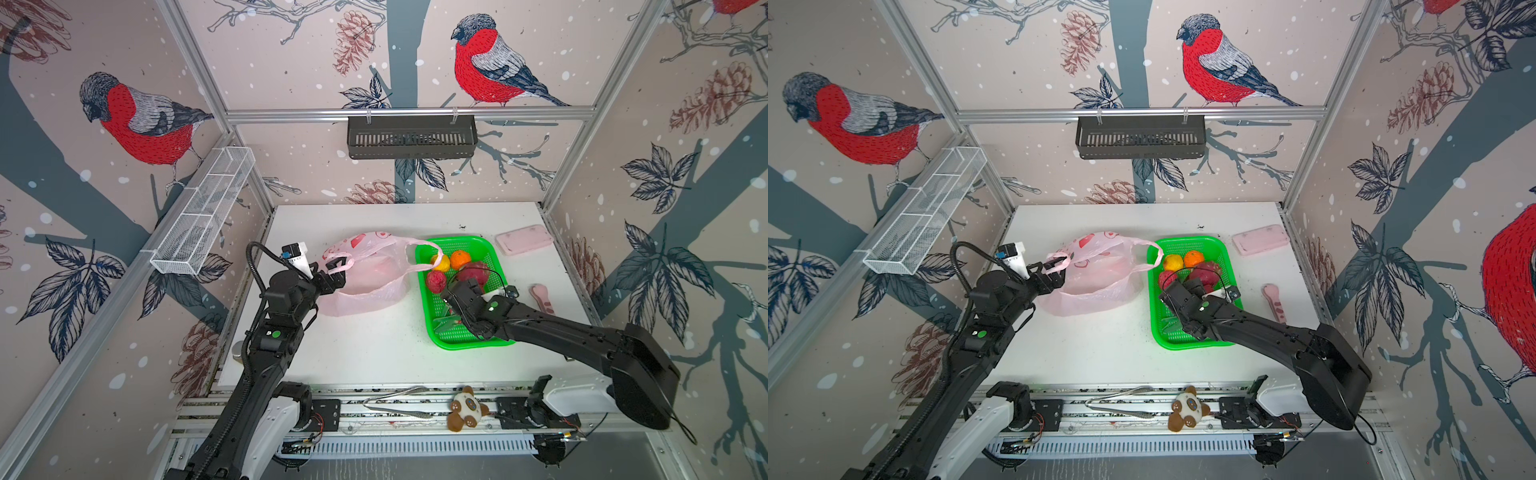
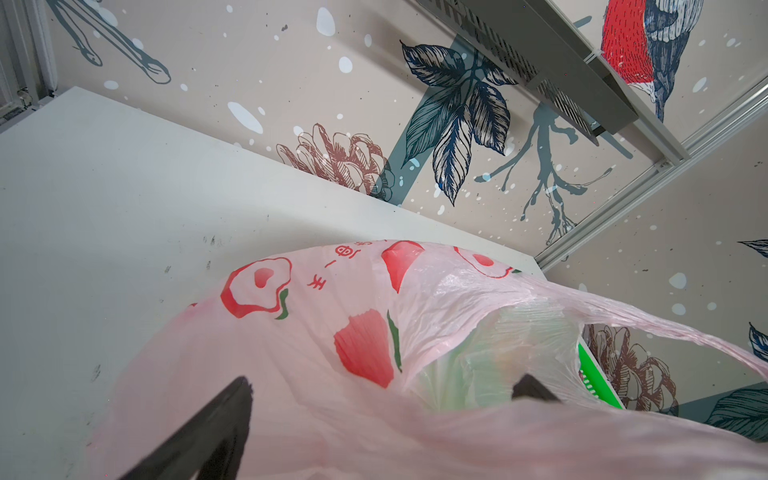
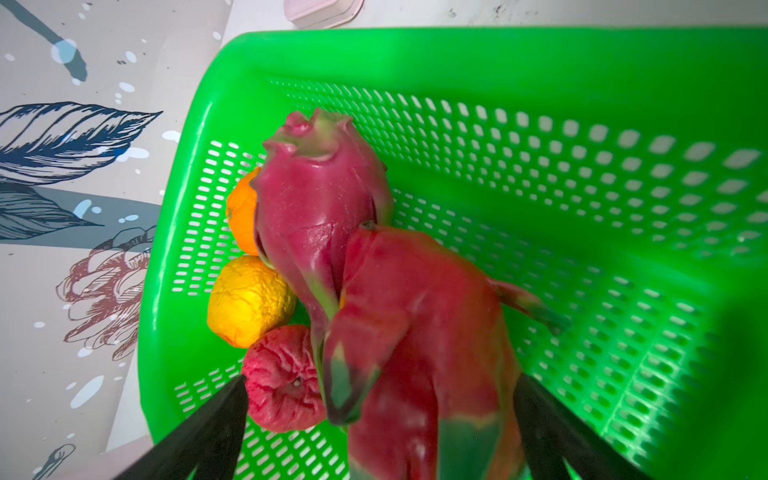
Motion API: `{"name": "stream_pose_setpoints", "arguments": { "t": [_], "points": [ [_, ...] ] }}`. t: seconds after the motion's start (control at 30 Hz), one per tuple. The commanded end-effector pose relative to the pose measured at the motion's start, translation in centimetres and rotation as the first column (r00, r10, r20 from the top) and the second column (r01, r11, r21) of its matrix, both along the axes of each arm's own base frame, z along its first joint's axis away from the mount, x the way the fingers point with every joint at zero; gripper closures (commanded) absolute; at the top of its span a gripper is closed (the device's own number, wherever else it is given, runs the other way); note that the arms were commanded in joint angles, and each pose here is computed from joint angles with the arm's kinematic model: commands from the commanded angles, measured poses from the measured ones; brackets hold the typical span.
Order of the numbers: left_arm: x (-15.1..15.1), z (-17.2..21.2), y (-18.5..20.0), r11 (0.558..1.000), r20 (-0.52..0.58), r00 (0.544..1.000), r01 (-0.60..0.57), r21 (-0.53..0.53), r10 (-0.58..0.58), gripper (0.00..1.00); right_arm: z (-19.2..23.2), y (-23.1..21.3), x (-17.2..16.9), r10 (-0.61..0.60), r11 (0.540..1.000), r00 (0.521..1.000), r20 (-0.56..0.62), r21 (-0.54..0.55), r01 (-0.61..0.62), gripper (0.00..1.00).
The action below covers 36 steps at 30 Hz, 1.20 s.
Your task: Untie the knot of the plastic bag and take out the fruit
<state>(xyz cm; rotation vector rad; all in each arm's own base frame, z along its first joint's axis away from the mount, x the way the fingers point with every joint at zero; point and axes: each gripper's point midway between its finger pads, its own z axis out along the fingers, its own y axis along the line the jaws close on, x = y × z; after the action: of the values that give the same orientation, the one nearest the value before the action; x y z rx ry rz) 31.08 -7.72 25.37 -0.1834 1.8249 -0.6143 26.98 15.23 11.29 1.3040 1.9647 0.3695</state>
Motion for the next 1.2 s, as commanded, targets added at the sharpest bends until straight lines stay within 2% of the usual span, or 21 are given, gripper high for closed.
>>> {"name": "stream_pose_setpoints", "arguments": {
  "t": [0.0, 0.47, 0.57, 0.67, 0.77, 0.9, 0.97, 1.03, 1.17],
  "points": [
    [0.0, 0.3, 0.3, 1.000, -0.009, 1.000, -0.011, 0.007, 0.012, 0.02, 1.3, -1.0, -0.2, -0.020, 0.998, 0.999, 0.035, -0.062, 0.022, 0.00],
    [0.3, -1.4, 0.0, 1.000, -0.175, 0.985, 0.010, 0.024, -0.006, 0.02, 7.5, -0.2, -0.2, 0.097, 0.966, 0.988, 0.120, -0.251, -0.064, 0.00],
    [0.7, -2.0, -0.5, 0.999, -0.209, 0.977, 0.039, 0.019, -0.034, 0.02, 9.2, 0.4, 0.1, 0.155, 0.949, 0.978, 0.142, -0.296, -0.108, 0.00],
    [1.1, -2.9, -0.6, 0.996, -0.271, 0.961, 0.068, 0.062, -0.049, 0.02, 11.7, 2.2, 0.9, 0.276, 0.917, 0.944, 0.181, -0.345, -0.202, 0.00],
    [1.6, -4.4, -0.1, 0.989, -0.351, 0.936, 0.073, 0.127, -0.024, 0.02, 14.4, 4.7, 1.5, 0.410, 0.873, 0.882, 0.232, -0.379, -0.306, 0.02],
    [1.9, -6.1, 0.7, 0.975, -0.430, 0.903, 0.084, 0.206, 0.014, 0.02, 17.4, 8.9, 1.6, 0.578, 0.780, 0.780, 0.240, -0.445, -0.441, 0.10],
    [1.8, -6.6, 0.9, 0.970, -0.456, 0.890, 0.091, 0.226, 0.023, 0.02, 18.9, 12.0, 1.4, 0.672, 0.702, 0.702, 0.236, -0.505, -0.502, 0.13],
    [1.8, -6.7, 0.9, 0.968, -0.461, 0.887, 0.098, 0.231, 0.020, 0.02, 20.4, 15.3, 1.1, 0.759, 0.623, 0.605, 0.242, -0.543, -0.563, 0.16],
    [1.9, -6.5, 1.0, 0.963, -0.467, 0.884, 0.109, 0.248, 0.020, 0.02, 22.3, 20.8, 0.6, 0.870, 0.487, 0.423, 0.253, -0.576, -0.657, 0.20]
  ]
}}
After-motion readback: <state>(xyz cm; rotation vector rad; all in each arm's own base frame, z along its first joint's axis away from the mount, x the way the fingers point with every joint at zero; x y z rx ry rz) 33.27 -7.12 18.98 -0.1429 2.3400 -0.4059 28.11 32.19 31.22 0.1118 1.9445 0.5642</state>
